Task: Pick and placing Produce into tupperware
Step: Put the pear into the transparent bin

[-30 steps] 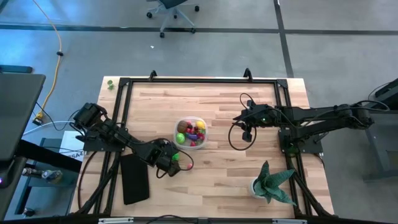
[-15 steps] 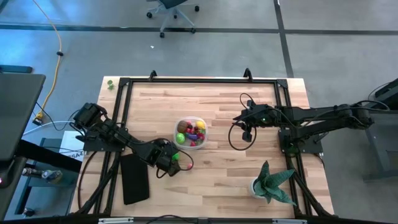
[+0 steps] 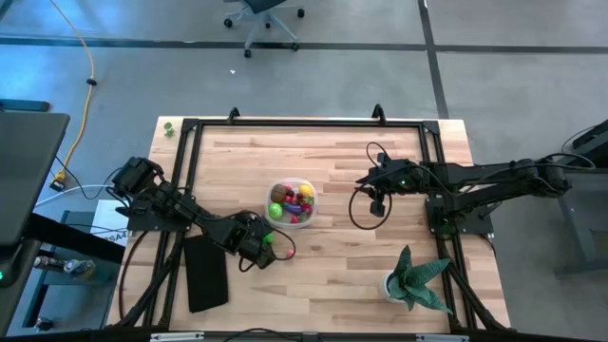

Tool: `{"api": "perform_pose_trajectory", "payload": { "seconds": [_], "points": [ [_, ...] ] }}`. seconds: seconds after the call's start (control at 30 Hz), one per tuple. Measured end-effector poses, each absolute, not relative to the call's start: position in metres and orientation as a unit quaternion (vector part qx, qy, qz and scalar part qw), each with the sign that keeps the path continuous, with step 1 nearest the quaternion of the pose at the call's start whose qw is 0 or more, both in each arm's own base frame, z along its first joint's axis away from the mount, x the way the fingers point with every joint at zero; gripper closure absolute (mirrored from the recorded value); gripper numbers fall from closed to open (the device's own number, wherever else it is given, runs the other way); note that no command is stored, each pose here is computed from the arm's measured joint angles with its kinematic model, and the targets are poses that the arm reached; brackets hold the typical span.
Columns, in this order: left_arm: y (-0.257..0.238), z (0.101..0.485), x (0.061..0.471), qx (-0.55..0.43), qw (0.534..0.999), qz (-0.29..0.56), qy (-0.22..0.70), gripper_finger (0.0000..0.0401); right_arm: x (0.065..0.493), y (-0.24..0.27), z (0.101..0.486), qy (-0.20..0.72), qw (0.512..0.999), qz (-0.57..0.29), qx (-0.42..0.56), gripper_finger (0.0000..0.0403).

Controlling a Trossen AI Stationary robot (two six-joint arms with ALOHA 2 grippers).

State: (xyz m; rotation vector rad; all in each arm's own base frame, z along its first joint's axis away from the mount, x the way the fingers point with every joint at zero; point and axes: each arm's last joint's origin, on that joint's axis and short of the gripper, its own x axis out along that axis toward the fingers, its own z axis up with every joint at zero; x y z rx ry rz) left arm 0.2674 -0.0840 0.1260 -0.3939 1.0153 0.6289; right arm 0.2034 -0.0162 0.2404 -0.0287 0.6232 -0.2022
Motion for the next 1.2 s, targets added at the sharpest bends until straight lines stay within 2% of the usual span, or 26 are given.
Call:
{"api": "perform_pose_trajectory", "payload": {
  "seconds": [0.63, 0.9, 1.2],
  "points": [
    [-0.083, 0.138, 0.266, -0.189, 0.819, 0.295, 0.455, 0.0165, 0.203, -0.016, 0.240, 0.306, 0.947, -0.099, -0.014, 0.0324],
    [-0.079, 0.172, 0.262, -0.180, 0.839, 0.308, 0.411, 0.0172, 0.203, -0.016, 0.240, 0.306, 0.947, -0.099, -0.014, 0.0324],
    [-0.055, 0.225, 0.285, -0.100, 0.855, 0.342, 0.376, 0.0169, 0.203, -0.016, 0.240, 0.306, 0.947, -0.099, -0.014, 0.0324]
  ]
}}
